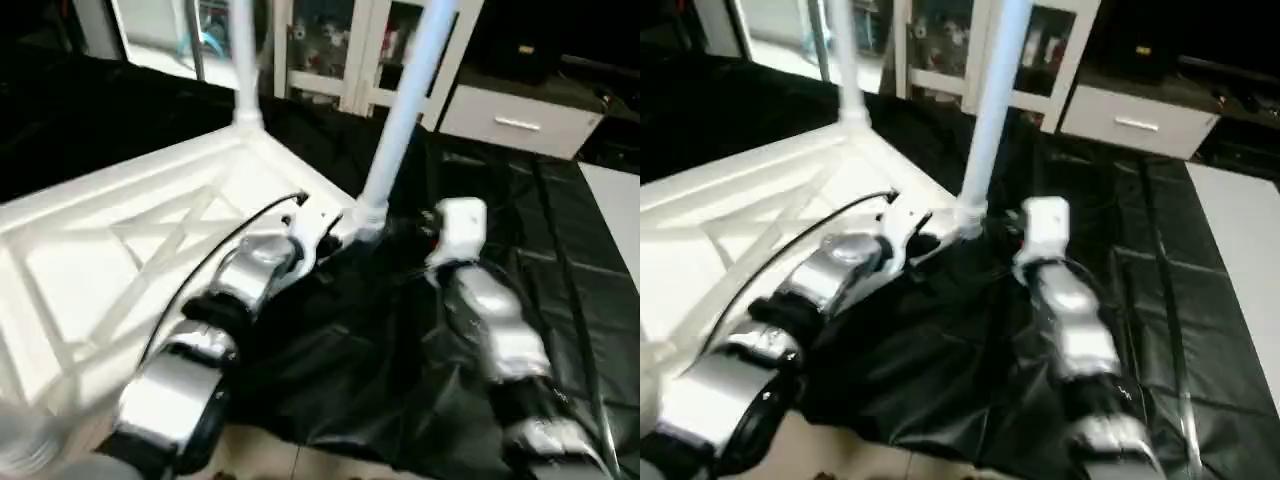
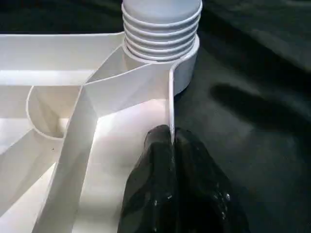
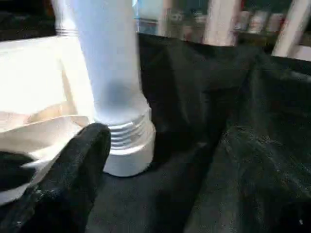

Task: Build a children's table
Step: Insert table leg to table base

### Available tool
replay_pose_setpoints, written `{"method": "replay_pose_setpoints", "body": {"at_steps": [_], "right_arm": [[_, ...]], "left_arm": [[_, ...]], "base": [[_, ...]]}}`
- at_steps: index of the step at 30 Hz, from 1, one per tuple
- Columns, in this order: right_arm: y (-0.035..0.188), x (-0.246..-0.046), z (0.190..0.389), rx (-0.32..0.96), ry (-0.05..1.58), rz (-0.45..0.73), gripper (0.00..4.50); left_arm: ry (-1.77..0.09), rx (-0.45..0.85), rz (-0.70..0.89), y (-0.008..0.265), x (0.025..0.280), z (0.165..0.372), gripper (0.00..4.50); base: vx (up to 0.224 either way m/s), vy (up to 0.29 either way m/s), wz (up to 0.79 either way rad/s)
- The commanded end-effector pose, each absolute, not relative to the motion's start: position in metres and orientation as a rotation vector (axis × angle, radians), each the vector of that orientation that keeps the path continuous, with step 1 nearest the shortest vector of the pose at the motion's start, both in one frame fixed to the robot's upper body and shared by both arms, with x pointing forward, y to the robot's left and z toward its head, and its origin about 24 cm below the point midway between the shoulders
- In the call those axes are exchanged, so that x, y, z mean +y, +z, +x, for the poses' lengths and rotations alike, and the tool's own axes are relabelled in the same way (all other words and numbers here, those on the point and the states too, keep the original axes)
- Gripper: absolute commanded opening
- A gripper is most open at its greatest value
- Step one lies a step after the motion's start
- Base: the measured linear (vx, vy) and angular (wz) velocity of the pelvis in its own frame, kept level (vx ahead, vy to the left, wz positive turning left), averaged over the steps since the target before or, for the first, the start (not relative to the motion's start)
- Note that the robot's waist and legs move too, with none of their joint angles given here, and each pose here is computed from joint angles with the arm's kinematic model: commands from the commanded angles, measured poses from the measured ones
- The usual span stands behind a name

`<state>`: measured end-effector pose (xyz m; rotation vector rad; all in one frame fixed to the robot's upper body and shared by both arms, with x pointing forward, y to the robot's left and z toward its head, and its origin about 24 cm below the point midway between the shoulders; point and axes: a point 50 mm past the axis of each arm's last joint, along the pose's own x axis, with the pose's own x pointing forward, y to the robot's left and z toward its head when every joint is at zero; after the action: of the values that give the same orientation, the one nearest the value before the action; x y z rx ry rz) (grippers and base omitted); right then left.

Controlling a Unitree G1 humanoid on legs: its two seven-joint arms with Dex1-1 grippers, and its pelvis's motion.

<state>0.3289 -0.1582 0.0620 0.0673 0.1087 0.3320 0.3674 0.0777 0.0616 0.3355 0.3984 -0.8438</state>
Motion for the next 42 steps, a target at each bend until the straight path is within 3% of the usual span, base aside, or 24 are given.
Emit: {"method": "replay_pose_setpoints", "body": {"at_steps": [1, 4, 11, 17, 21, 32, 33, 36, 39, 42], "right_arm": [[0.072, -0.162, 0.319, 0.099, 0.5, 0.037, 4.46], [0.066, -0.177, 0.296, 0.173, 0.725, -0.066, 4.46], [0.068, -0.201, 0.265, 0.246, 0.983, -0.113, 4.46], [0.077, -0.2, 0.264, 0.239, 1.052, -0.122, 4.46], [0.081, -0.19, 0.261, 0.259, 1.182, -0.138, 4.46], [0.076, -0.176, 0.276, 0.27, 1.198, -0.16, 4.46], [0.076, -0.176, 0.277, 0.271, 1.199, -0.16, 4.19], [0.077, -0.175, 0.281, 0.274, 1.203, -0.158, 4.19], [0.078, -0.176, 0.284, 0.269, 1.202, -0.162, 3.75], [0.079, -0.176, 0.285, 0.267, 1.203, -0.163, 3.68]], "left_arm": [[-1.01, 0.412, 0.357, 0.051, 0.074, 0.354, 0.0], [-1.148, 0.445, 0.403, 0.046, 0.085, 0.343, 0.0], [-1.452, 0.523, 0.486, 0.04, 0.104, 0.317, 0.0], [-1.517, 0.531, 0.503, 0.043, 0.108, 0.312, 0.0], [-1.56, 0.535, 0.503, 0.046, 0.109, 0.308, 0.0], [-1.601, 0.539, 0.513, 0.047, 0.106, 0.304, 0.0], [-1.6, 0.54, 0.512, 0.047, 0.106, 0.304, 0.0], [-1.601, 0.544, 0.517, 0.047, 0.106, 0.304, 0.0], [-1.598, 0.546, 0.521, 0.047, 0.106, 0.304, 0.0], [-1.597, 0.547, 0.521, 0.047, 0.107, 0.304, 0.0]], "base": [[0.0, 0.0, 0.0], [0.0, 0.0, 0.0], [0.0, 0.0, 0.0], [0.0, 0.0, 0.0], [0.0, 0.0, 0.0], [0.0, 0.0, 0.0], [0.0, 0.0, 0.0], [0.0, 0.0, 0.0], [0.0, 0.0, 0.0], [0.0, 0.0, 0.0]]}}
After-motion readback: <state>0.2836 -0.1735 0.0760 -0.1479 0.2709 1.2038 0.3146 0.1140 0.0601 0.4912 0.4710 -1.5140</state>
